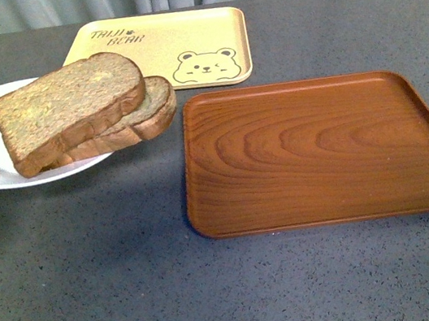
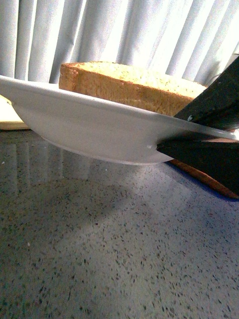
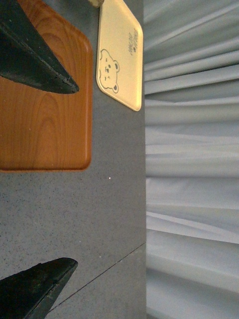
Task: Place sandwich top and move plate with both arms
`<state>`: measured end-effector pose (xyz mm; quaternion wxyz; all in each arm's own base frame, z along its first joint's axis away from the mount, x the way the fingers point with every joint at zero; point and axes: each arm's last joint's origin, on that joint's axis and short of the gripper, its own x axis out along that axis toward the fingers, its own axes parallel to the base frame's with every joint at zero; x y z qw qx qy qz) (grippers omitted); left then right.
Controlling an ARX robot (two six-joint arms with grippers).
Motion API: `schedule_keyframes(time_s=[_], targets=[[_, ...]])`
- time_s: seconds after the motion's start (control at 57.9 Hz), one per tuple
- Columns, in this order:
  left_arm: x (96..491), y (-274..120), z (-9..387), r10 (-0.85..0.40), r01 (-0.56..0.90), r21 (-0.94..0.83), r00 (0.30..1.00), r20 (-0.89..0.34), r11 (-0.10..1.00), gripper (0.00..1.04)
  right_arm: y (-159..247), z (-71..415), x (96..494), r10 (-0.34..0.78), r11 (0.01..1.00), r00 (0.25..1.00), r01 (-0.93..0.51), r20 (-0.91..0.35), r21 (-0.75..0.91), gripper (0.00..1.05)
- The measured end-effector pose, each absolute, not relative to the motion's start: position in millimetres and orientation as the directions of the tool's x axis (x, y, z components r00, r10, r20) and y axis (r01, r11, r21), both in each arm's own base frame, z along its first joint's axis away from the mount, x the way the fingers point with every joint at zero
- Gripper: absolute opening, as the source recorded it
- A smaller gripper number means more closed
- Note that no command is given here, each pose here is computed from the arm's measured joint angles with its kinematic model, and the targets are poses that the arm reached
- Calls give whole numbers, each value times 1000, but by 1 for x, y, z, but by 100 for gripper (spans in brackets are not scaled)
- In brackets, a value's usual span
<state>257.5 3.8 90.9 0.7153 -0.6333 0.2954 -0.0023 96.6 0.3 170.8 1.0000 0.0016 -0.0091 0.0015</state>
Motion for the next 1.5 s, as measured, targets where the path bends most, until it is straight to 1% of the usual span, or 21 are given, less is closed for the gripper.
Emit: schedule_keyframes(time_s=[0.104, 0.276, 0.397, 0.587, 0.863, 1.191, 1.502], targets=[[275, -7, 100, -392, -356, -910, 821, -414, 214, 2, 0, 171, 97, 3, 1000, 1000, -3, 18, 3, 96], [322, -39, 123, -450, -276, -929, 816, -362, 246, 2, 0, 171, 97, 3, 1000, 1000, -3, 18, 3, 96], [346, -60, 127, -479, -259, -930, 802, -358, 261, 2, 0, 171, 97, 3, 1000, 1000, -3, 18, 3, 96], [386, -95, 115, -516, -264, -921, 767, -381, 288, 2, 0, 171, 97, 3, 1000, 1000, -3, 18, 3, 96], [422, -118, 94, -540, -264, -917, 745, -391, 300, 2, 0, 171, 97, 3, 1000, 1000, -3, 18, 3, 96], [457, -136, 69, -551, -286, -907, 724, -415, 308, 2, 0, 171, 97, 3, 1000, 1000, -3, 18, 3, 96], [479, -139, 66, -548, -301, -903, 720, -425, 305, 3, 0, 171, 97, 3, 1000, 1000, -3, 18, 3, 96]])
